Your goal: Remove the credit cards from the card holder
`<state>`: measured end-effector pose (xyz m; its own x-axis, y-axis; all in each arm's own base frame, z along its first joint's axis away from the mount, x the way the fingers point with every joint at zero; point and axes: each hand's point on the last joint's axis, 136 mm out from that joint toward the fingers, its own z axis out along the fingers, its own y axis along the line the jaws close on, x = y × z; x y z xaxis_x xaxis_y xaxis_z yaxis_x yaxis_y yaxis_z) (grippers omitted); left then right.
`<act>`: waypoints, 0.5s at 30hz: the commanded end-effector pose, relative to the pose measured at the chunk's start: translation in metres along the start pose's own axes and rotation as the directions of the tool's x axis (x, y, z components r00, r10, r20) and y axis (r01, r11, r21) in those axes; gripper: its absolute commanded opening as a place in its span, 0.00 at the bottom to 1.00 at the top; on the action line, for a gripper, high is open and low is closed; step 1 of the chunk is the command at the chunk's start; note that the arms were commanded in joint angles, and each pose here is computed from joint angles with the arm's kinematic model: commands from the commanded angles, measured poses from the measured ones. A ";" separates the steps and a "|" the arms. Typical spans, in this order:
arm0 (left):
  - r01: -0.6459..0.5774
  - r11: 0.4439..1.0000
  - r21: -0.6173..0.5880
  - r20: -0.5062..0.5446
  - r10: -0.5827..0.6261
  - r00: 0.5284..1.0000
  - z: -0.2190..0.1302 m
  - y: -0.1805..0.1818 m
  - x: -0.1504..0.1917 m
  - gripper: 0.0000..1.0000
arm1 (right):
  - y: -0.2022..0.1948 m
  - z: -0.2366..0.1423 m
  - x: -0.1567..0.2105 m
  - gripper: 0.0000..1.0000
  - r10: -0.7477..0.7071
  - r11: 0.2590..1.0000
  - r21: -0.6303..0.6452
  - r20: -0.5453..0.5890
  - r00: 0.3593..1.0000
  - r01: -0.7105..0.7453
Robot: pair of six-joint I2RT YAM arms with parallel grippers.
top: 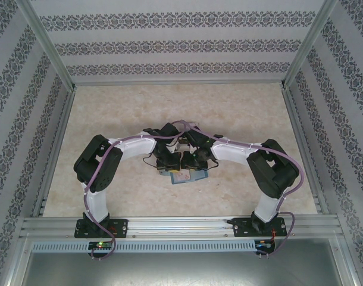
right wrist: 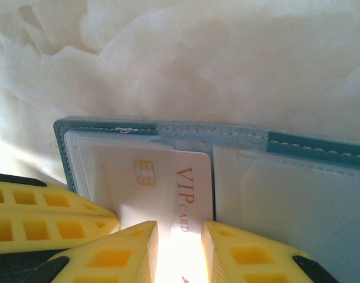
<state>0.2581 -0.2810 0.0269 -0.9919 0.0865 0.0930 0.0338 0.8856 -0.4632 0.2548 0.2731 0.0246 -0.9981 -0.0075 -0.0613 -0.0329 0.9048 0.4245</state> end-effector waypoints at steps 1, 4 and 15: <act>0.004 0.995 -0.098 -0.044 -0.008 0.999 0.002 0.018 0.015 0.04 | -0.022 0.000 0.001 0.28 -0.013 0.993 0.119 -0.001 1.000 0.013; 0.004 0.995 -0.103 -0.046 -0.009 0.999 0.002 0.019 0.016 0.04 | -0.020 -0.005 -0.002 0.29 -0.023 0.992 0.124 0.015 1.000 0.021; -0.009 0.987 -0.162 -0.074 -0.003 0.997 0.007 0.029 0.019 0.03 | -0.002 0.003 0.000 0.29 0.007 1.000 -0.021 -0.013 1.000 -0.008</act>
<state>0.2575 -0.2781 0.0271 -0.9913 0.0904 0.0957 0.0391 0.8960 -0.4424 0.2570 0.2689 0.0244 -0.9975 -0.0091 -0.0707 -0.0370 0.9136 0.4049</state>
